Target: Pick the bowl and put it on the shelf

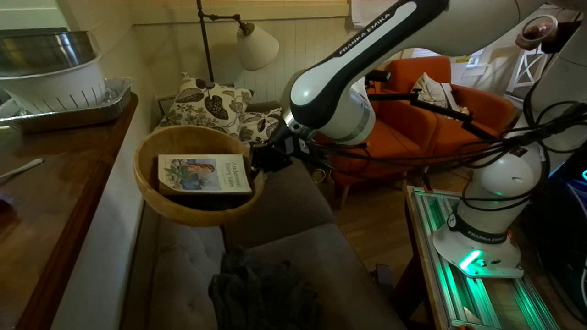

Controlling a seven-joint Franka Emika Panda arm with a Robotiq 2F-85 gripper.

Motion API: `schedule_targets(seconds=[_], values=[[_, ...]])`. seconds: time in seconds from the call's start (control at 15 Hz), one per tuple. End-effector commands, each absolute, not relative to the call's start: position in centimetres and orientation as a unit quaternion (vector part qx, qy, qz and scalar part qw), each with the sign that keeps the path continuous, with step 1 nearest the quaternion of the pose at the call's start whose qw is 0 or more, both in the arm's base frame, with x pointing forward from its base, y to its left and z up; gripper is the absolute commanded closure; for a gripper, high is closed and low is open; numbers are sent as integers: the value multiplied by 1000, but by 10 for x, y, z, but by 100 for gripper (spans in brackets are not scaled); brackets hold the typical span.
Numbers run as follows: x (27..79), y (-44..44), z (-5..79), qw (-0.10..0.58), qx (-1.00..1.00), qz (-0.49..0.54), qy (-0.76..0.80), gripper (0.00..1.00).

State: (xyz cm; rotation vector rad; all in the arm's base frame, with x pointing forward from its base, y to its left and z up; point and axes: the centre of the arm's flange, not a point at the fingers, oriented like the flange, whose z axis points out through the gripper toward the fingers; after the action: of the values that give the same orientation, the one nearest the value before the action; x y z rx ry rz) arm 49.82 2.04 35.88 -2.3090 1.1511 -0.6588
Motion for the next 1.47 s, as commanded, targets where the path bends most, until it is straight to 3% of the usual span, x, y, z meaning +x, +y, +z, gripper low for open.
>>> schedule_targets(seconds=[0.0, 0.4, 0.87, 1.4], values=[[495, 12, 356, 191, -873, -235, 382, 96], [481, 2, 334, 151, -916, -212, 307, 96], [494, 9, 340, 197, -933, -233, 189, 96], [500, 11, 345, 225, -923, -253, 180, 96]])
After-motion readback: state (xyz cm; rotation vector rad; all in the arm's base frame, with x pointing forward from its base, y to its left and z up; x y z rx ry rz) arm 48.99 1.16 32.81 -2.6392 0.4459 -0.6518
